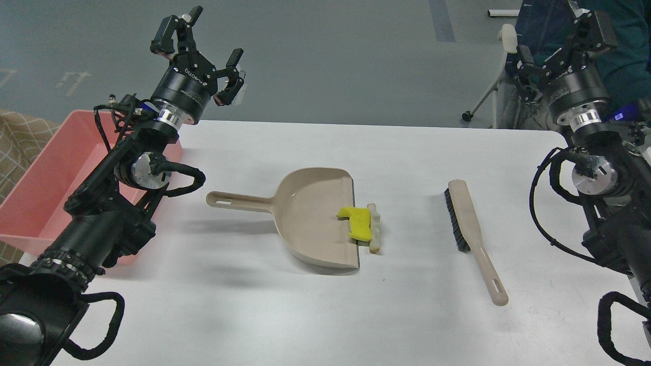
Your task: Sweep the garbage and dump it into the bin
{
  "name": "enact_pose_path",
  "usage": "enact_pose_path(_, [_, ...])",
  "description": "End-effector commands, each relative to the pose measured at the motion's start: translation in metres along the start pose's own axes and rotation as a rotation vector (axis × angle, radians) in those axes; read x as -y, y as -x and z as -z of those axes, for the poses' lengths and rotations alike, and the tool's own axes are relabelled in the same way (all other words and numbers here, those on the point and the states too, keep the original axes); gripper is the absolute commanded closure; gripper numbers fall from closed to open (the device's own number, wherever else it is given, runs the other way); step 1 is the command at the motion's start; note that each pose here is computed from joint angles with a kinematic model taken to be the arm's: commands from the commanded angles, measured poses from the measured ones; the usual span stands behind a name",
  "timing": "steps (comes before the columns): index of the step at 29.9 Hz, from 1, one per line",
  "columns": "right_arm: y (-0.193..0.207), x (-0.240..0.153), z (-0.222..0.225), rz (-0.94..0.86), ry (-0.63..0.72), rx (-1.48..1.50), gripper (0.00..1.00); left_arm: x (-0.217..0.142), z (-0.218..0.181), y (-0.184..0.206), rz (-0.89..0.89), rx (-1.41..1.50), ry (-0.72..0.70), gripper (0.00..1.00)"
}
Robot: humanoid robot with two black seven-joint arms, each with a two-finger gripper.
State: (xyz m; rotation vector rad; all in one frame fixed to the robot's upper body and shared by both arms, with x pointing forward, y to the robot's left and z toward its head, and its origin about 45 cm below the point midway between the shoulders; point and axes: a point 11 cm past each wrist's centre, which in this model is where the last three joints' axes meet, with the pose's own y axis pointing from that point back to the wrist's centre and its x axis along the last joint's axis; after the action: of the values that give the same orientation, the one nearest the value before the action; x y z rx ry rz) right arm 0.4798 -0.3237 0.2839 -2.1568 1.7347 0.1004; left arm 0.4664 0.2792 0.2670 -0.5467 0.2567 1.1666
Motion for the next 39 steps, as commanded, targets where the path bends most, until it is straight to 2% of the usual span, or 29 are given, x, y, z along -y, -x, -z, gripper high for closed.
enact_pose_path(1, [-0.001, 0.000, 0.001, -0.004, 0.000, -0.002, 0.00, 0.003, 0.001, 0.003, 0.007, 0.000, 0.000, 0.02])
enact_pose_path(20, [0.000, -0.001, -0.002, -0.011, 0.003, -0.003, 0.00, 0.002, -0.020, -0.011, -0.007, 0.050, 0.002, 0.01])
enact_pose_path(26, [-0.003, 0.001, 0.001, -0.015, 0.006, -0.012, 0.00, -0.003, -0.019, -0.020, 0.001, 0.074, -0.111, 0.01])
enact_pose_path(39, [-0.007, -0.009, -0.012, -0.022, 0.041, -0.001, 0.00, 0.001, -0.017, -0.021, -0.014, 0.077, -0.106, 0.01])
